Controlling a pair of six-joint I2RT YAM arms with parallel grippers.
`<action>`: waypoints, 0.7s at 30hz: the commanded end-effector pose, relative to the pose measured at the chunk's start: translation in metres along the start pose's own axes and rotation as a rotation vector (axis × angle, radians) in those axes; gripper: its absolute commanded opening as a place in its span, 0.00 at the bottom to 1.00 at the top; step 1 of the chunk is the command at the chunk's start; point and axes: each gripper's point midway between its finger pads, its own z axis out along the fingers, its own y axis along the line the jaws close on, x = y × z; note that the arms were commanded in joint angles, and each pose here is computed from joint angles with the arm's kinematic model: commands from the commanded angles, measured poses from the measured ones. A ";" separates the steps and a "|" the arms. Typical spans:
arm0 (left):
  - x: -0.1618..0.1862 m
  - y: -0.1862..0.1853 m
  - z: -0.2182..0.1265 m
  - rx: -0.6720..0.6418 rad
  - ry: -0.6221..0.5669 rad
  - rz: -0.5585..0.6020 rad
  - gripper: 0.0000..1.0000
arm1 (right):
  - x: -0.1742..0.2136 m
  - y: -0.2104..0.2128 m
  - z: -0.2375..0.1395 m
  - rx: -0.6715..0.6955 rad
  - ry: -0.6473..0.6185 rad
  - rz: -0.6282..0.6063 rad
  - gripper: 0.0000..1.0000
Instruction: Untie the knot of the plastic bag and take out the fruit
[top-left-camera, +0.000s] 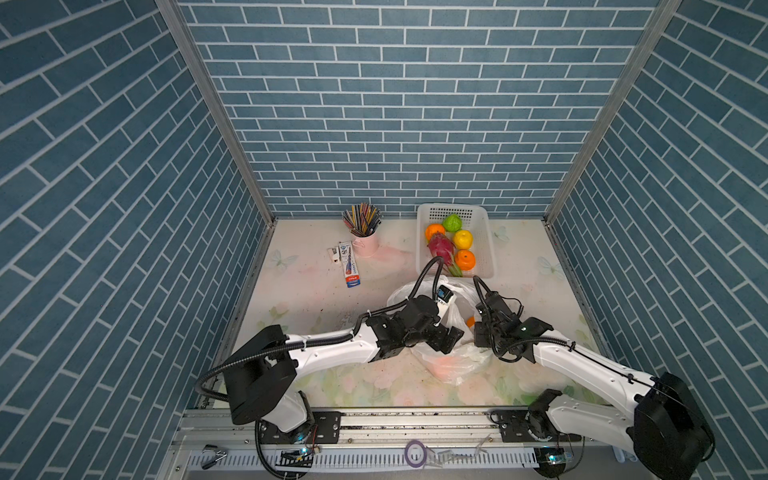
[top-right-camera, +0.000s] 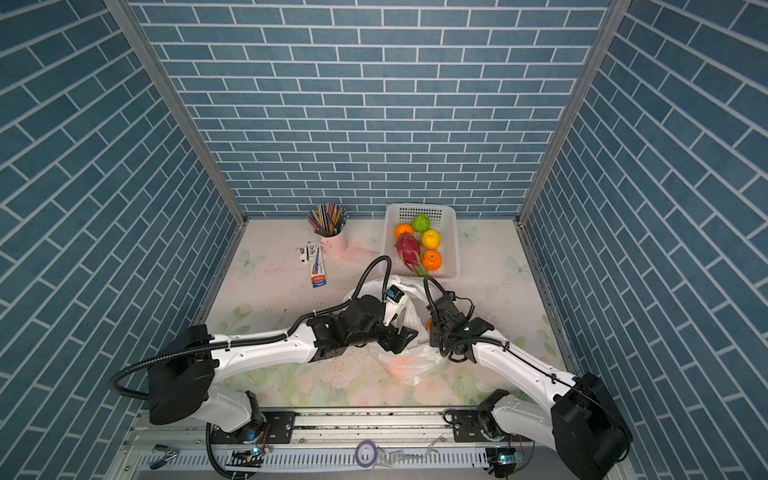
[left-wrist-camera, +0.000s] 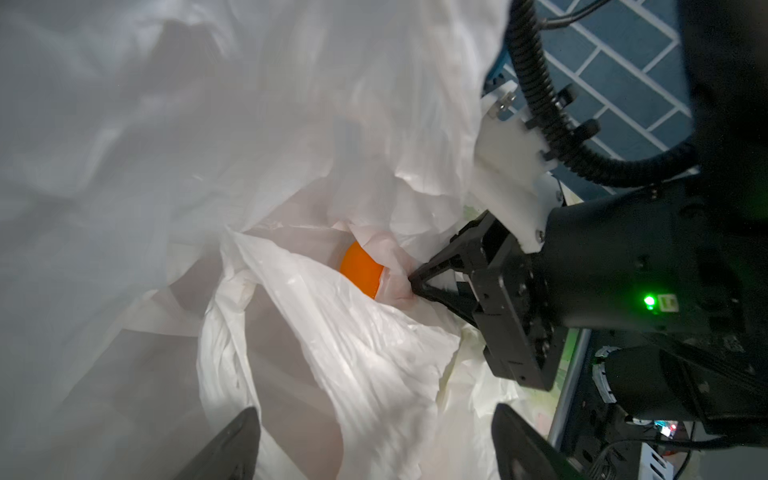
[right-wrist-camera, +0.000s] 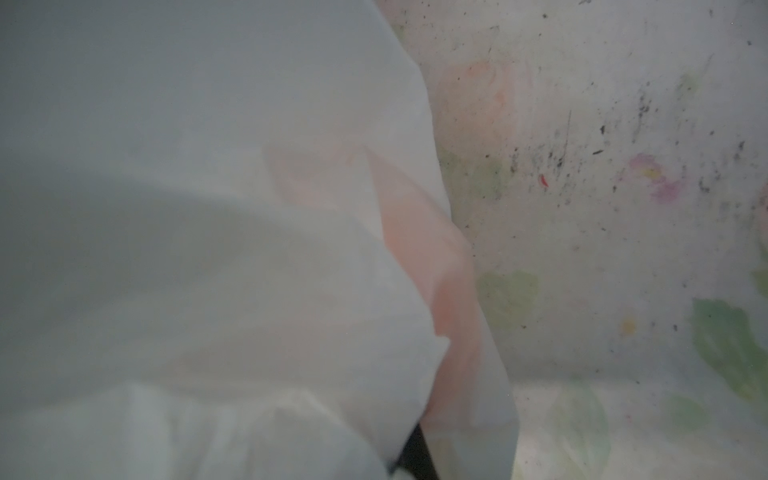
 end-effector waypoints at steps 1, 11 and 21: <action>-0.010 -0.016 0.003 0.071 -0.025 -0.011 0.87 | 0.018 0.001 0.007 -0.052 0.053 0.009 0.04; -0.005 -0.020 -0.030 0.115 -0.039 -0.053 0.38 | -0.054 0.069 -0.029 -0.425 -0.173 0.067 0.03; 0.019 -0.049 -0.045 0.336 -0.043 -0.164 0.15 | -0.111 0.123 -0.046 -0.667 -0.259 0.085 0.19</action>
